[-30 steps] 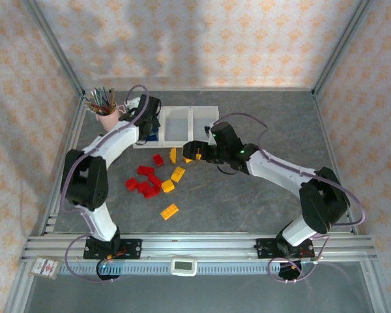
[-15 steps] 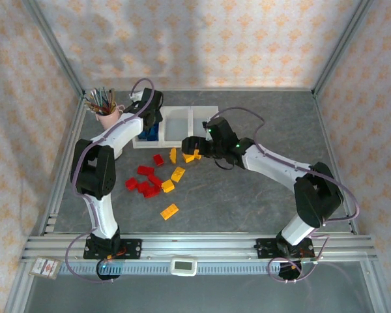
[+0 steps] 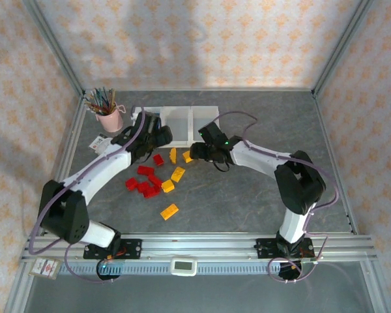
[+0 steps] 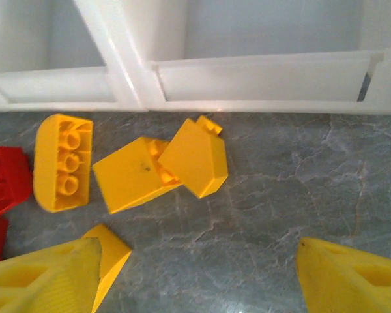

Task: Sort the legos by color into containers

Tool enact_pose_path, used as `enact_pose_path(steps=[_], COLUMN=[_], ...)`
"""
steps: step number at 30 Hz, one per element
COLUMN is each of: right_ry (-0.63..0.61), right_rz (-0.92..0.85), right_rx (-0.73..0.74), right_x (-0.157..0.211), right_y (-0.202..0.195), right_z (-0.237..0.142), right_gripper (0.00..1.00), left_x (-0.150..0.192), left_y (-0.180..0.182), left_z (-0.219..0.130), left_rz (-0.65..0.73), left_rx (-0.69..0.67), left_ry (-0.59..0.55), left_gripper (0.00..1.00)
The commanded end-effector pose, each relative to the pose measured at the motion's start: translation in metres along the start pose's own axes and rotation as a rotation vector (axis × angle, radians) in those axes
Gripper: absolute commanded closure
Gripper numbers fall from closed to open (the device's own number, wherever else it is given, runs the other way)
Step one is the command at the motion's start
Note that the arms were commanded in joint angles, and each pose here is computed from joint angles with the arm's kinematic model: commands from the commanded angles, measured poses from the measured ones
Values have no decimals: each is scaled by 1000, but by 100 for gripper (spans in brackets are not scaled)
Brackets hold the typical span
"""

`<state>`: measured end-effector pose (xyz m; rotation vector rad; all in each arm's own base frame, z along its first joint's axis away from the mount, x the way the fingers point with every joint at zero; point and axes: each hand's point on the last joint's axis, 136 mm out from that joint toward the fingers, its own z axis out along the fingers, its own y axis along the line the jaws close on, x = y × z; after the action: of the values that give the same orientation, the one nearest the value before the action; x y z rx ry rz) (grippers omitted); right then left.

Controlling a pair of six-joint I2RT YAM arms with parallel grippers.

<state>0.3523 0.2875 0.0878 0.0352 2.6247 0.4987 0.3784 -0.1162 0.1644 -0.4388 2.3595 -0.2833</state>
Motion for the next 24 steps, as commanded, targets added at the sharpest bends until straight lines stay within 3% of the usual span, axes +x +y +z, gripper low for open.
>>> enact_pose_path(steps=[1, 7, 14, 24], right_ry=[-89, -135, -157, -124], right_rz=[155, 281, 311, 283], right_rx=[24, 126, 168, 191], right_x=[-19, -27, -32, -14], right_y=[7, -1, -1, -7], right_z=[4, 23, 41, 59], right_gripper=[18, 26, 41, 49], left_x=[16, 23, 33, 37], left_y=[-3, 5, 6, 8], left_z=[-12, -31, -37, -43], left_rz=[-43, -39, -33, -60], left_rx=[77, 106, 142, 157], left_ry=[28, 13, 33, 25], left_gripper=[14, 1, 1, 1])
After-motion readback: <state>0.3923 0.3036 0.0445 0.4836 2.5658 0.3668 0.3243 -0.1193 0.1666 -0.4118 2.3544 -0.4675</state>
